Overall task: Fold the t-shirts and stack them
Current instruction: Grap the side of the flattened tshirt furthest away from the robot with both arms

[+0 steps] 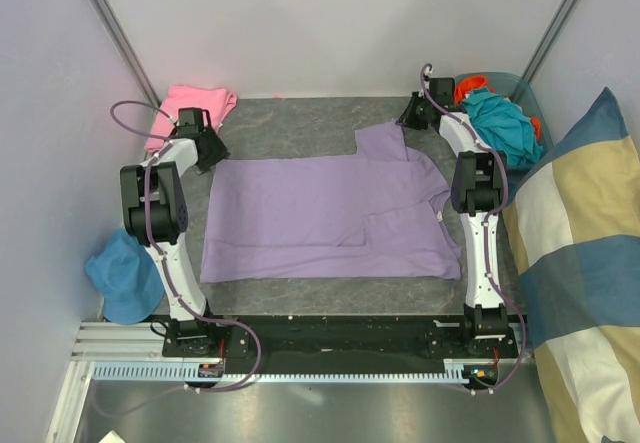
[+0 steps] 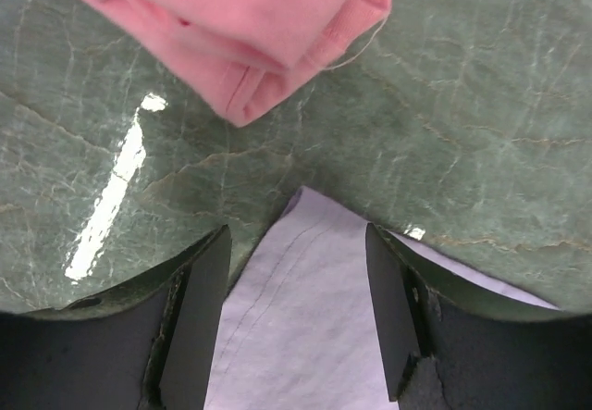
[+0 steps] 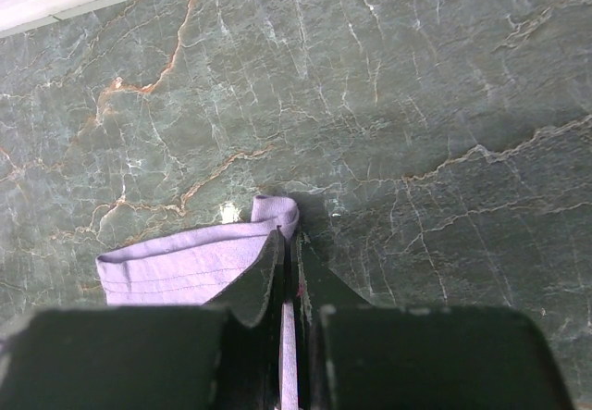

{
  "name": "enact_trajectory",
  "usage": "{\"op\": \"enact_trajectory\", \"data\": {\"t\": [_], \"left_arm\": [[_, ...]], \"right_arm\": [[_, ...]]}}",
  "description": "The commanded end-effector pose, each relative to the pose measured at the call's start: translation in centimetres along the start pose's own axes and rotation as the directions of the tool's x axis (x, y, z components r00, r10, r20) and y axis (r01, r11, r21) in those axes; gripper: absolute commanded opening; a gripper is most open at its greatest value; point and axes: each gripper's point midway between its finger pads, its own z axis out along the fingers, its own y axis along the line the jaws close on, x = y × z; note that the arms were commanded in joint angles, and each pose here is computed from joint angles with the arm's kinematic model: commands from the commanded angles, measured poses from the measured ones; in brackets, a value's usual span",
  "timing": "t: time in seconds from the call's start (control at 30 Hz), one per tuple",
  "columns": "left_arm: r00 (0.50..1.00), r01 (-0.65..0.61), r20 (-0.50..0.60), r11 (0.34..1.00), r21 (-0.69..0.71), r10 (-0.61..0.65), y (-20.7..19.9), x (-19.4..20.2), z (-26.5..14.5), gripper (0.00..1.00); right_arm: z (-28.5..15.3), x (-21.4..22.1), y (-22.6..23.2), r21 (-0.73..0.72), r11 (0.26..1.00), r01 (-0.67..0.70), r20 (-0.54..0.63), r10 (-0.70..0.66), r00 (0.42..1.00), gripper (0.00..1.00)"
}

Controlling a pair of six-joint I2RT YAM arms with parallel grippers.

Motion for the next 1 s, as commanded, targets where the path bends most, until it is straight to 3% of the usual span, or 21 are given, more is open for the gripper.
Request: {"op": "enact_trajectory", "data": {"t": [0.0,0.27,0.97], "left_arm": [[0.997,-0.037,0.062,0.999,0.008,0.036,-1.0,-2.6,0.1,0.66],[0.999,-0.046,0.018,0.999,-0.013,0.046,-1.2,-2.7,1.0,0.52],[0.993,-0.103,-0.067,0.991,-0.08,0.098,0.0,-1.0,2.2,0.5]], "right_arm": [[0.0,1.5,-1.6,0.034,0.999,-0.01,-0.044,0.011,0.999,0.06],[-0.4,1.3,-1.9,0.038,0.999,-0.016,-0.042,0.018,0.999,0.06],[-0.6,1.3,-2.4,0.033,0.999,-0.04,-0.044,0.041,0.998,0.05]]}}
